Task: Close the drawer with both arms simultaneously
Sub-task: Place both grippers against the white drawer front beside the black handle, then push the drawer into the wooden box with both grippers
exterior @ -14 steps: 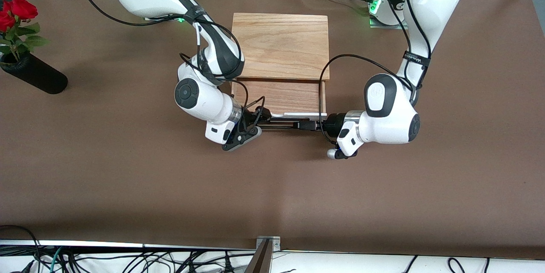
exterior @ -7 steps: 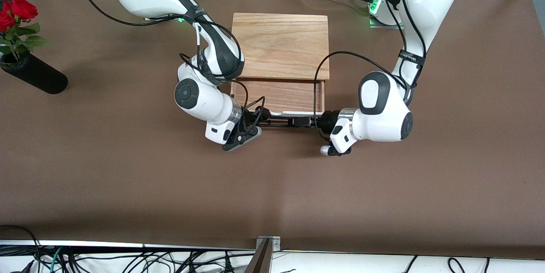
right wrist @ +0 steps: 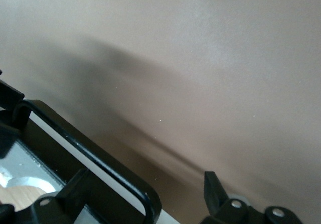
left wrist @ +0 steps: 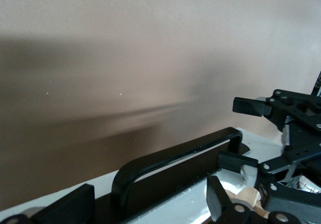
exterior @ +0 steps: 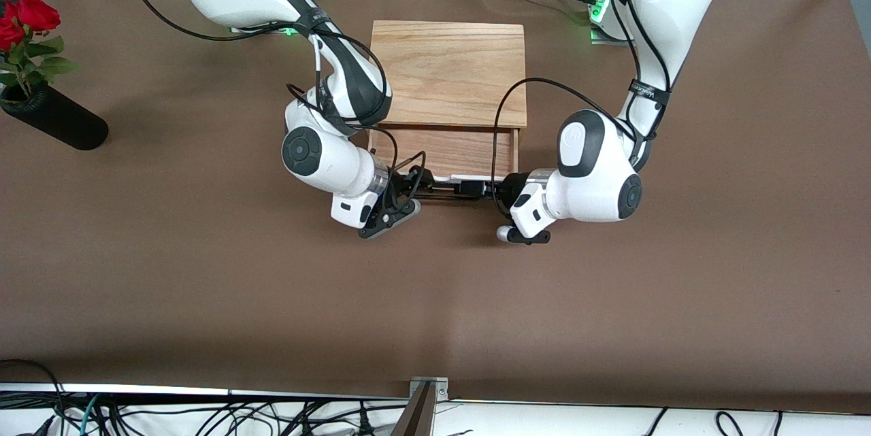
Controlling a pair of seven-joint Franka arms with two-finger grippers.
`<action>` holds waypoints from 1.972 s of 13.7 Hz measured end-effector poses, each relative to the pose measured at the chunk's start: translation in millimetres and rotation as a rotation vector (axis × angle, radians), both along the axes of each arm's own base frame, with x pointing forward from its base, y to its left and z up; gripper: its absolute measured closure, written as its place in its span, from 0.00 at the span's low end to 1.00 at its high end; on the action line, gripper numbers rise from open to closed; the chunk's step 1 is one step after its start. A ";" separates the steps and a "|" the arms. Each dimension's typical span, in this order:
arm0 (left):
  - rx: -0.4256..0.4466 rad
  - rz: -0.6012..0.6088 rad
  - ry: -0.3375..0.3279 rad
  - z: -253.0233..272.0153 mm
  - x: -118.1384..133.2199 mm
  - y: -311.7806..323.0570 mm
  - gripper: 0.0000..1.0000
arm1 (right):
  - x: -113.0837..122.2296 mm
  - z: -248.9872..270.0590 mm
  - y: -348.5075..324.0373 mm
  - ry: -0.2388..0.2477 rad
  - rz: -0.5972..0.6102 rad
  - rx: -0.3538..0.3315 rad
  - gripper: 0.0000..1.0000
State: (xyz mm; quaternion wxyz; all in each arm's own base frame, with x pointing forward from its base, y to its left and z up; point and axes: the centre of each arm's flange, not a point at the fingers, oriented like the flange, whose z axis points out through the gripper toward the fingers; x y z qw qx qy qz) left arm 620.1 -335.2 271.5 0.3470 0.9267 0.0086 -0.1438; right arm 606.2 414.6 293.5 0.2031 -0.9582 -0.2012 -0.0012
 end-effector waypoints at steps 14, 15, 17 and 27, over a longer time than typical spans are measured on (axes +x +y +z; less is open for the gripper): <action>0.095 -0.213 0.087 -8.3 -30.8 -10.1 0.00 | -32.4 -0.1 27.4 0.175 -0.005 -0.033 0.00; 0.096 -0.221 0.095 -8.7 -32.2 -10.0 0.00 | -34.2 -0.2 27.3 0.194 -0.010 -0.042 0.00; 0.097 -0.229 0.104 -9.1 -33.8 -10.0 0.00 | -38.3 -1.0 26.8 0.232 -0.008 -0.060 0.00; 0.161 -0.302 0.189 -18.6 -52.8 -8.9 0.00 | -56.8 -4.3 32.5 0.340 0.000 -0.113 0.00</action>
